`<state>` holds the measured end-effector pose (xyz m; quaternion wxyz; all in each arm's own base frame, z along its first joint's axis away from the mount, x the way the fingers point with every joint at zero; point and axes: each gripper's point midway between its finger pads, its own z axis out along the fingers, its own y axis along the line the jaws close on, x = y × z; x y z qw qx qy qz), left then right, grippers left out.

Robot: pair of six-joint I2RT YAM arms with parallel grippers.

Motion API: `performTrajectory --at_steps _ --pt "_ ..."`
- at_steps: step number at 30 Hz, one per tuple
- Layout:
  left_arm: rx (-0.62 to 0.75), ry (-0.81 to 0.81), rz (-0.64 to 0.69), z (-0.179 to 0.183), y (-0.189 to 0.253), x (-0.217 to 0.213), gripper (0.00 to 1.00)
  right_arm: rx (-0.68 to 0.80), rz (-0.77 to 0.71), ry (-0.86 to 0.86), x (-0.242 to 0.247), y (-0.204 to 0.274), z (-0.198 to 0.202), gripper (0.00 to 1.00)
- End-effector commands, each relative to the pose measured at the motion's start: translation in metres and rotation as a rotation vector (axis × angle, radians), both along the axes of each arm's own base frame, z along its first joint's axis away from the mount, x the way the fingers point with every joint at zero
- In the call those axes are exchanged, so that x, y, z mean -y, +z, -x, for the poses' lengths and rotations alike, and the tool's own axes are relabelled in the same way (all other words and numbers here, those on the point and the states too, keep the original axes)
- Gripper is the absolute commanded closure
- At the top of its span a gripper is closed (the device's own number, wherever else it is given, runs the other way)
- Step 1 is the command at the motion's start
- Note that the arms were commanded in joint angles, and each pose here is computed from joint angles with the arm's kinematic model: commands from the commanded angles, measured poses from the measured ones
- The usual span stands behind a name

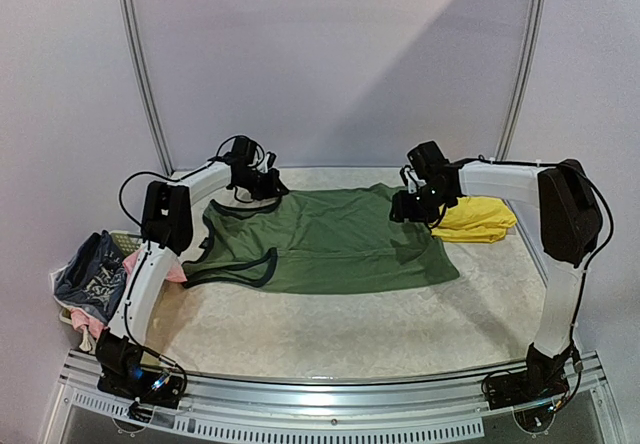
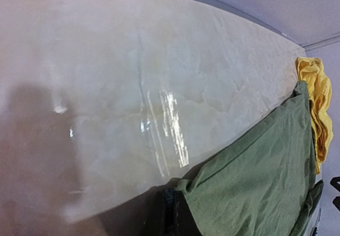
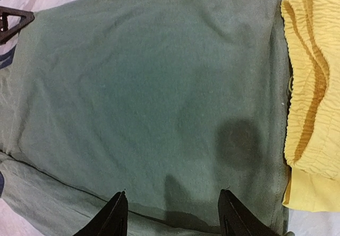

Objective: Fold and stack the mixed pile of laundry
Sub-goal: Fold the 1/3-folded tank top at the center of the board.

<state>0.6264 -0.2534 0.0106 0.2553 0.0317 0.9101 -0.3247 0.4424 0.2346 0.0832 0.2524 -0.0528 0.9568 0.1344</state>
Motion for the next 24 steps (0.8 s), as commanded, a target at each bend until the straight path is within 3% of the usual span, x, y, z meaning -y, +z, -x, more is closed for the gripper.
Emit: performTrajectory --at_steps 1,8,17,24 --pt "-0.027 0.126 -0.032 -0.003 0.001 -0.053 1.0 0.059 -0.034 -0.023 -0.004 0.024 -0.027 0.41" --pt "-0.054 0.113 -0.055 0.004 -0.007 -0.067 1.0 0.105 -0.11 -0.031 -0.014 0.044 -0.079 0.42" --pt "-0.067 0.1 -0.047 0.009 -0.008 -0.073 1.0 0.125 -0.199 -0.051 -0.001 0.013 -0.164 0.43" --pt "-0.076 0.076 -0.029 0.011 -0.011 -0.068 1.0 0.157 -0.372 -0.144 0.022 -0.002 -0.216 0.44"
